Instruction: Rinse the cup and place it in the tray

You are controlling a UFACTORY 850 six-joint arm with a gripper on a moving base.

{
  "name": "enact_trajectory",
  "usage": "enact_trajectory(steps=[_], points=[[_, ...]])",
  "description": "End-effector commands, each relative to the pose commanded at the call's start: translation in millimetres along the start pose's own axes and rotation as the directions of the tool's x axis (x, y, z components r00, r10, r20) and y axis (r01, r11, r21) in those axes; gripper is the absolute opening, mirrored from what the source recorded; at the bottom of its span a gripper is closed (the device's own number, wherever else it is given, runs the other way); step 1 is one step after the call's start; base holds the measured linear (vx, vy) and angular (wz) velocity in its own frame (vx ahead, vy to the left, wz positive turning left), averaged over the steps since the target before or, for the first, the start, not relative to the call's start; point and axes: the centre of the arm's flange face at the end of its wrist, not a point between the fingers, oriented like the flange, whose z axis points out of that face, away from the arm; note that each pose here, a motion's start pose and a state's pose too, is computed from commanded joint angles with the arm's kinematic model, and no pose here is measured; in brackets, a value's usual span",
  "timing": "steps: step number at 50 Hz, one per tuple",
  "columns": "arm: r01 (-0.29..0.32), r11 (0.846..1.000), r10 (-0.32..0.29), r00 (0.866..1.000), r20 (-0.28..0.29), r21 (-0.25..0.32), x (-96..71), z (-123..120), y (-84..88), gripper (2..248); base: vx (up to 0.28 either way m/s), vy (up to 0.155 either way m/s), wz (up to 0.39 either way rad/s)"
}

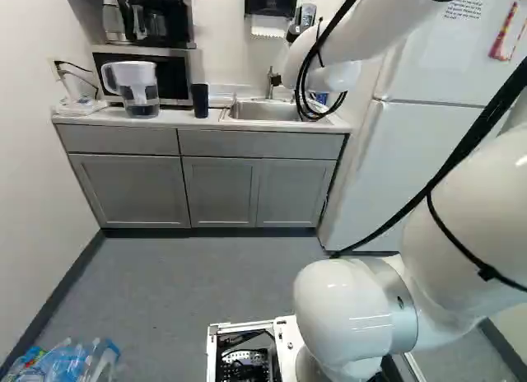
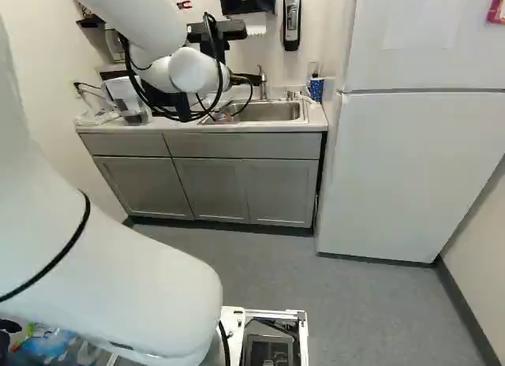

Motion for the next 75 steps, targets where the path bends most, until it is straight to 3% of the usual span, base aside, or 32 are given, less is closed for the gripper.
enact_trajectory(steps=[75], points=[[0.0, 1.0, 0.0, 1.0, -0.007, 0.0, 5.7, 4.2, -0.2, 247, 0.003, 0.0, -0.002]])
